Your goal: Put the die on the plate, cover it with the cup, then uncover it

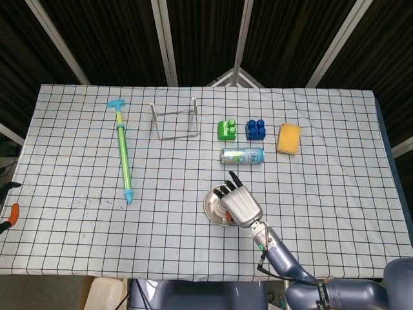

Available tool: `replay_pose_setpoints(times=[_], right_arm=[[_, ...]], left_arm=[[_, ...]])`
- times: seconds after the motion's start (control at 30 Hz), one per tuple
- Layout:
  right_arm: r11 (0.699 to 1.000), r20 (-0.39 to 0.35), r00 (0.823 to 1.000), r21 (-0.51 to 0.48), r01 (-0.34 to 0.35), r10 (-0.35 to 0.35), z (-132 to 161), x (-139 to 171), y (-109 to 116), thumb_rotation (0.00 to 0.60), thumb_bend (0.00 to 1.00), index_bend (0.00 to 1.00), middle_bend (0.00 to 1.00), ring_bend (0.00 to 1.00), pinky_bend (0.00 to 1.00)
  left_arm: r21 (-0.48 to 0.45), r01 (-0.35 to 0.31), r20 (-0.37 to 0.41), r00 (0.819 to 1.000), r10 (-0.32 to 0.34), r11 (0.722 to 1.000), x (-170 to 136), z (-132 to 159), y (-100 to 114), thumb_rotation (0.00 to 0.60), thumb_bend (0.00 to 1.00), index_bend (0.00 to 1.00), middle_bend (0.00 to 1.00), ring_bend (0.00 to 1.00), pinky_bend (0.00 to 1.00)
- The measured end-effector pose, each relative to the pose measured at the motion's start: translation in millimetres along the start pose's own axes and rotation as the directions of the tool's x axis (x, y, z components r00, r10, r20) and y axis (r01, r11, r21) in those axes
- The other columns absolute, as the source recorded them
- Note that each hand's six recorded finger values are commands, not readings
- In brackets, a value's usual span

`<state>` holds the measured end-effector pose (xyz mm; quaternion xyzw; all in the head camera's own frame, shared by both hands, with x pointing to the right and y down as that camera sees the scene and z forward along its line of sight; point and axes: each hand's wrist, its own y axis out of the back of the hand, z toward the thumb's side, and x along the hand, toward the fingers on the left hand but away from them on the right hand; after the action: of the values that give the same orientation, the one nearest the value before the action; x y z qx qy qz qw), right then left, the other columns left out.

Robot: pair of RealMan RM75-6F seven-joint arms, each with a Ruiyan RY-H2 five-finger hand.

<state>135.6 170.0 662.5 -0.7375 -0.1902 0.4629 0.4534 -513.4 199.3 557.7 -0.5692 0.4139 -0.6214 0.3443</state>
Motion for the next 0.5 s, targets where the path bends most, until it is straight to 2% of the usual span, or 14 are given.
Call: replay_pose_setpoints(times=[0.3,0.5], right_arm=[[1.000,0.014,1.000,0.007,-0.010,0.010,-6.4,1.6,-1.1,0.600,0.32,0.26,0.33,0.20,0.00],[1.000,0.020,1.000,0.010,0.000,0.000,-8.9,1.7,0.7,0.600,0.32,0.31,0.38,0.20,0.00]], left_arm=[[0.002,0.003,0.001,1.000,-0.003,1.000,0.4,0.6,-0.8,0.600,0.67,0.27,0.00,0.00,0.09],[0.006,0.006,0.003,1.000,-0.006,1.000,0.6,1.4,-1.9,0.600,0.67,0.28,0.00,0.00,0.09]])
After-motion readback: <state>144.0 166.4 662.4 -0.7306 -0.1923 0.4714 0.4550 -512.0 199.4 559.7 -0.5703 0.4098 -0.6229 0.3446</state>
